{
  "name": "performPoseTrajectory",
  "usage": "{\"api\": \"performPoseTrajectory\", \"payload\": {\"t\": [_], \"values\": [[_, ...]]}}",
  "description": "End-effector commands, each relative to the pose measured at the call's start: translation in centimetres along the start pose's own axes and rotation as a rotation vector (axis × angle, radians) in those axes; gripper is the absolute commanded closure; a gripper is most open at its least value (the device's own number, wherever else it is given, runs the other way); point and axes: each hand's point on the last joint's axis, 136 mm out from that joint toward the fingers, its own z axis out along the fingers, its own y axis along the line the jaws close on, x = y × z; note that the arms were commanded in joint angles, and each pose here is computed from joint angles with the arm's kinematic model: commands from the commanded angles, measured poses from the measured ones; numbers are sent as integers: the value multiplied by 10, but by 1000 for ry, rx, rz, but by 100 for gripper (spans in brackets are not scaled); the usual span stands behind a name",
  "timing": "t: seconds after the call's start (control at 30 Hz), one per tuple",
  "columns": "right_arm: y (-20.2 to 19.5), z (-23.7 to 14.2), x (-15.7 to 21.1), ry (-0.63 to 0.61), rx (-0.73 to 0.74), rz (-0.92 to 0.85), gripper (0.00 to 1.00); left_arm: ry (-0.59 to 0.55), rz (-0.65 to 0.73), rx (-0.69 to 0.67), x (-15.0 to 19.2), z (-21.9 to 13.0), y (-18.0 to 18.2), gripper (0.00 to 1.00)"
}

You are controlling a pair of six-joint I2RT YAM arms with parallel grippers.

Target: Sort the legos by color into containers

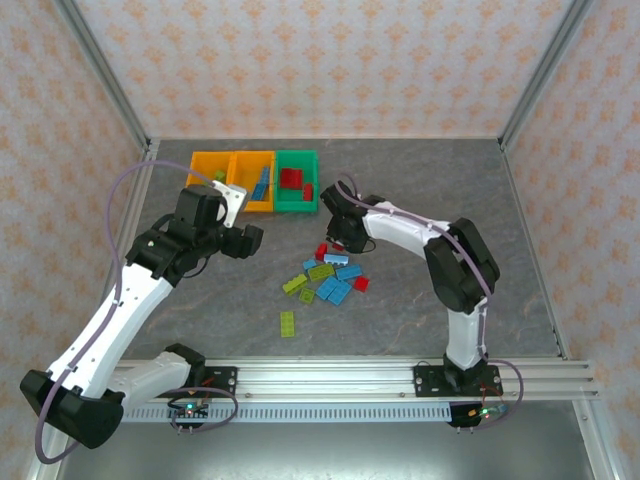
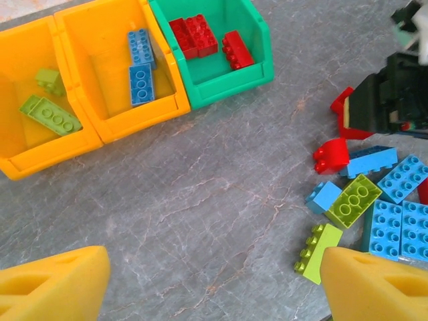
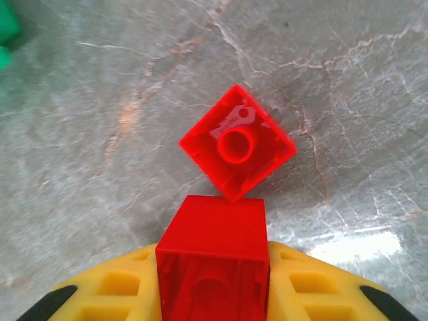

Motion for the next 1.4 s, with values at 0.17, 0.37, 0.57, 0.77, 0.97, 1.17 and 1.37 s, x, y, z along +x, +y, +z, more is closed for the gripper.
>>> {"api": "performPoseTrajectory", "payload": {"t": [0.17,0.37,0.57,0.77,0.97,1.17,1.37], "values": [[92,-111,-32,-270,-355,-320,71,-23,11,-77,3,-3,16,17],[133,-82,-79,-415,-248,-500,71,-35,-4,-100,4,-3,21,17],[167,-32,-122,-416,-159,-547,67,-26,-4,-137,9,-1,27,17],[189,-42,-135,-399,-198,-545,43,-11,-4,-139,11,2,27,16],[180,-109,-127,-402,-249,-542,40,3,-4,-130,12,6,26,17],[131,-195,-92,-416,-341,-538,38,55,-77,35,7,11,-4,17],[45,-233,-45,-415,-353,-519,29,25,-274,269,-13,35,-61,14]]}}
